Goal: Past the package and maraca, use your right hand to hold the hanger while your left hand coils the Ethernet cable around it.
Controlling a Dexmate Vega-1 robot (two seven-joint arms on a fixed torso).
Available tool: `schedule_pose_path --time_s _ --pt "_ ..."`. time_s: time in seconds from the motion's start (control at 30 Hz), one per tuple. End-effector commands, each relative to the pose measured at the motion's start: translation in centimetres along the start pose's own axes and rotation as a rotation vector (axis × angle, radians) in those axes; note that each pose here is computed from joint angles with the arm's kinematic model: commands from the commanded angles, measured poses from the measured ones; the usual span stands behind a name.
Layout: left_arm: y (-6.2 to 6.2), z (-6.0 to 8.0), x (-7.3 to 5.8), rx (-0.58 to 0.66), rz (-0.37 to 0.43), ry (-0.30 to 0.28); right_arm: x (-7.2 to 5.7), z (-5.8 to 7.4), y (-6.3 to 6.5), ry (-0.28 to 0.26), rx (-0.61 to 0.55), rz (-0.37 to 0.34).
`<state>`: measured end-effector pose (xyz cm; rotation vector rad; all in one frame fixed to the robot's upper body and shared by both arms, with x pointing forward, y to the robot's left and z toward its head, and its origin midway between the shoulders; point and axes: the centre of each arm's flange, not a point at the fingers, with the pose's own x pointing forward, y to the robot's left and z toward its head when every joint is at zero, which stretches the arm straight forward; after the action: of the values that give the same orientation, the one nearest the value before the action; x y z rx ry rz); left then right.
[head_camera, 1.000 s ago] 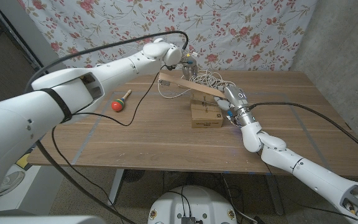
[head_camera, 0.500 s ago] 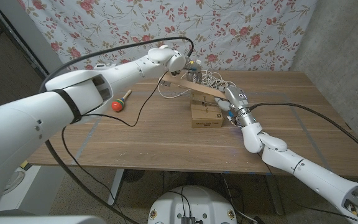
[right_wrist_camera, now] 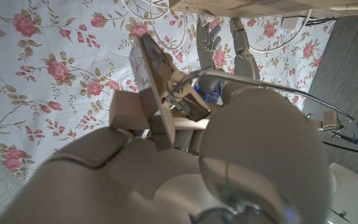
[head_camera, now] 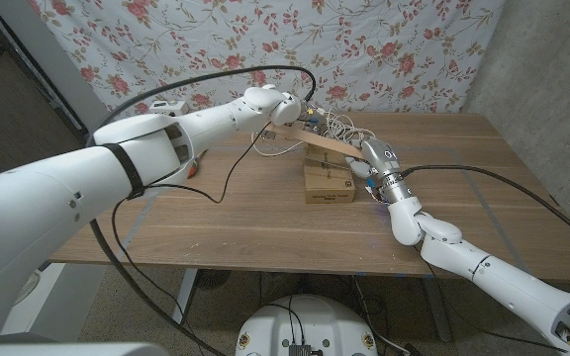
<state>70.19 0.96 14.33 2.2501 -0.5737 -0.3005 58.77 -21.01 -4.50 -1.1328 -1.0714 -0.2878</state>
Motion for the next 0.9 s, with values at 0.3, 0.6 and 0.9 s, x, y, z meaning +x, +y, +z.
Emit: schedule_pose_path --time_s 0.3,0.6,0.9 --pt "-2.0 1.4 2.4 0.124 -0.005 0.023 0.6 -1.4 -0.2 0.005 0.012 0.007" --pt "-2.8 1.5 2.9 0.085 -0.013 0.106 1.2 -1.7 0.0 -0.001 0.014 0.012" --pt "-2.5 1.2 2.6 0.044 0.045 0.062 1.4 -1.7 0.0 -0.007 0.012 0.010"
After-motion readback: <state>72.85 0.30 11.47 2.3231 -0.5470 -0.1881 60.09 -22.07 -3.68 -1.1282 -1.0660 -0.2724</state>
